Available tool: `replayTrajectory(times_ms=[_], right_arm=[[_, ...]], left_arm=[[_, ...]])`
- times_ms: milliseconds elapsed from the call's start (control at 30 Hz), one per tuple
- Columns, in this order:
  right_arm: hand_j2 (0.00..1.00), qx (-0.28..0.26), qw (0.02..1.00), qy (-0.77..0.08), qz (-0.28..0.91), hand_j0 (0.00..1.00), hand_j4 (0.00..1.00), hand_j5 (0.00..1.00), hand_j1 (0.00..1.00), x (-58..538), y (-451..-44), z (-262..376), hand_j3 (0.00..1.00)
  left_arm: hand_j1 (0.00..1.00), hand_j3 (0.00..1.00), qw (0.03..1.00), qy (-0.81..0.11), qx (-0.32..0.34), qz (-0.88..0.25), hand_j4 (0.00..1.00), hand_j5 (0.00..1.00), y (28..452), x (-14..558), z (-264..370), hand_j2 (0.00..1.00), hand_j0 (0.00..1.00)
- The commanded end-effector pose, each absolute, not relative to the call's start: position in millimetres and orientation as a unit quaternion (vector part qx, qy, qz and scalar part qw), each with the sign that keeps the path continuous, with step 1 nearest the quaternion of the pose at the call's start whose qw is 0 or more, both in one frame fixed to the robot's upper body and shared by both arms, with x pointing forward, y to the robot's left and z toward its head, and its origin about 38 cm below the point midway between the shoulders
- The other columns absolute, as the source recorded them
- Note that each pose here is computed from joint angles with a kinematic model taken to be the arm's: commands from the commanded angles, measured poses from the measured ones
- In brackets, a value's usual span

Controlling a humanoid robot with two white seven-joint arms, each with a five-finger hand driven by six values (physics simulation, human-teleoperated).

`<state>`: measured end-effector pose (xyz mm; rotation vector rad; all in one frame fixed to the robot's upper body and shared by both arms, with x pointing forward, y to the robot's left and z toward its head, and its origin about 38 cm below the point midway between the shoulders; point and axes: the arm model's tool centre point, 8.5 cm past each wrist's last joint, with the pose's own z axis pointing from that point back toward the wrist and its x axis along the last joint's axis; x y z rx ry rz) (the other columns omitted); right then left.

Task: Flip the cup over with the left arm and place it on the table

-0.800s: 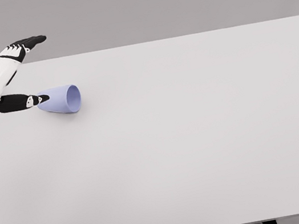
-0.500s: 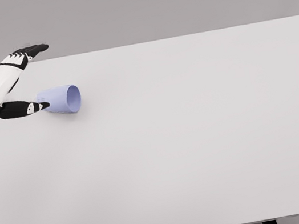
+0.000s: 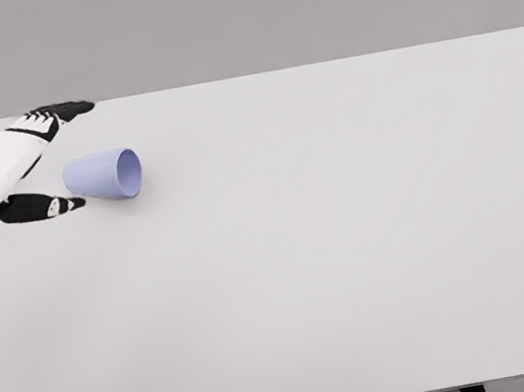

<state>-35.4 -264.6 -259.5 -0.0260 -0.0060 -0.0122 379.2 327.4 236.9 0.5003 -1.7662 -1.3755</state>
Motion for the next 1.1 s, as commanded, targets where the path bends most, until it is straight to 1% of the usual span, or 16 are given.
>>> replayTrajectory(times_ms=[0,300,400,533,767,1067], right_arm=[[1.0,-0.013,1.0,-0.003,-0.006,1.0,1.0,1.0,1.0,-35,-265,-260,1.0],[1.0,-0.013,1.0,-0.003,-0.006,1.0,1.0,1.0,1.0,-35,-265,-260,1.0],[1.0,-0.013,1.0,-0.003,-0.006,1.0,1.0,1.0,1.0,-35,-265,-260,1.0],[1.0,-0.013,1.0,-0.003,-0.006,1.0,1.0,1.0,1.0,-35,-265,-260,1.0],[1.0,-0.013,1.0,-0.002,-0.006,1.0,1.0,1.0,1.0,-36,-265,-260,1.0],[1.0,-0.013,1.0,-0.002,-0.006,1.0,1.0,1.0,1.0,-36,-265,-260,1.0]], left_arm=[[1.0,1.0,0.413,-0.698,0.194,-0.552,1.0,1.0,326,378,233,1.0,1.0],[1.0,1.0,0.433,-0.655,0.176,-0.594,1.0,1.0,330,381,221,1.0,1.0],[1.0,1.0,0.444,-0.619,0.164,-0.627,1.0,1.0,333,392,213,1.0,1.0],[1.0,1.0,0.448,-0.603,0.164,-0.639,1.0,1.0,332,407,207,1.0,1.0],[1.0,1.0,0.458,-0.591,0.163,-0.644,1.0,1.0,332,422,205,1.0,1.0],[1.0,1.0,0.495,-0.603,0.161,-0.604,1.0,1.0,338,444,203,1.0,1.0]])
